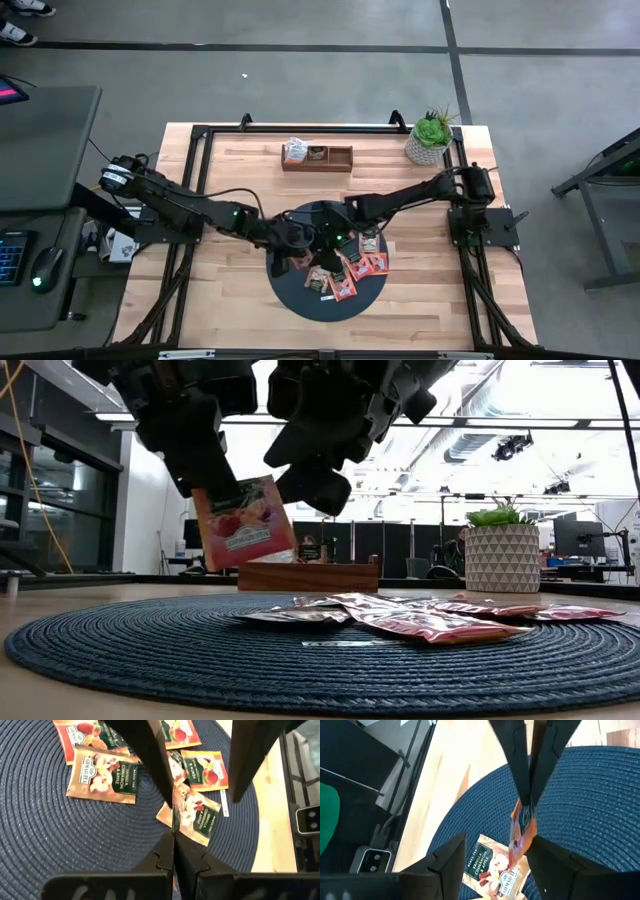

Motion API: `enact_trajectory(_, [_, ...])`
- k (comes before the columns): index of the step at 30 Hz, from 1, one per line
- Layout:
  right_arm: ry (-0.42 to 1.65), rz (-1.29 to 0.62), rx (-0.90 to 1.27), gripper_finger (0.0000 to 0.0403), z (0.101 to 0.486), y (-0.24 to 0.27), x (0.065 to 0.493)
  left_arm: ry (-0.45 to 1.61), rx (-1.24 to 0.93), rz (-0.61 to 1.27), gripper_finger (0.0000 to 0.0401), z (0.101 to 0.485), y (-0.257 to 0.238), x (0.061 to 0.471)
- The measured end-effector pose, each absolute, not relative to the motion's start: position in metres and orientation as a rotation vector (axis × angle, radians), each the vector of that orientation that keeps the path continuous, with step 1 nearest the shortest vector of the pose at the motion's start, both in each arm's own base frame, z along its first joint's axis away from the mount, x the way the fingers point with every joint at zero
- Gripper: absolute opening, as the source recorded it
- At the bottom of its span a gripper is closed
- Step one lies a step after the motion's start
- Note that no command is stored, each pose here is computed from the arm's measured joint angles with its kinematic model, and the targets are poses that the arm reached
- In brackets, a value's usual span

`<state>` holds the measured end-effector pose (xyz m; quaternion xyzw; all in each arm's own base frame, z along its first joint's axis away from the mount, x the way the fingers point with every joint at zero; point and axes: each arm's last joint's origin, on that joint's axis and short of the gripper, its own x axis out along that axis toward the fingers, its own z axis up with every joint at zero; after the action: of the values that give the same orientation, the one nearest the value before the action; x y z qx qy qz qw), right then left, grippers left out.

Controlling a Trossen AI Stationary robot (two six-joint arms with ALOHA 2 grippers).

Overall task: Pick & Place Tea
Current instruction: Put the orange tea bag into the right section of the wooden organizer

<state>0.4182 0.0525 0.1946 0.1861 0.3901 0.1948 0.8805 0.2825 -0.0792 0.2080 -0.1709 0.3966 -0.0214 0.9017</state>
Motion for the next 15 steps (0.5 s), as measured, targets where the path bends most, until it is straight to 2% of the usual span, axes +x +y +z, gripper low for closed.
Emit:
enact_trajectory(5, [0.792,0.403,0.376,0.0181,0.2,0.046,0.418,0.814,-0.344,-0.05,0.0,0.209,-0.077,0.284])
enact_trajectory(15, [0.783,0.409,0.363,0.0075,0.201,0.039,0.418,0.784,-0.356,-0.051,0.0,0.211,-0.076,0.286])
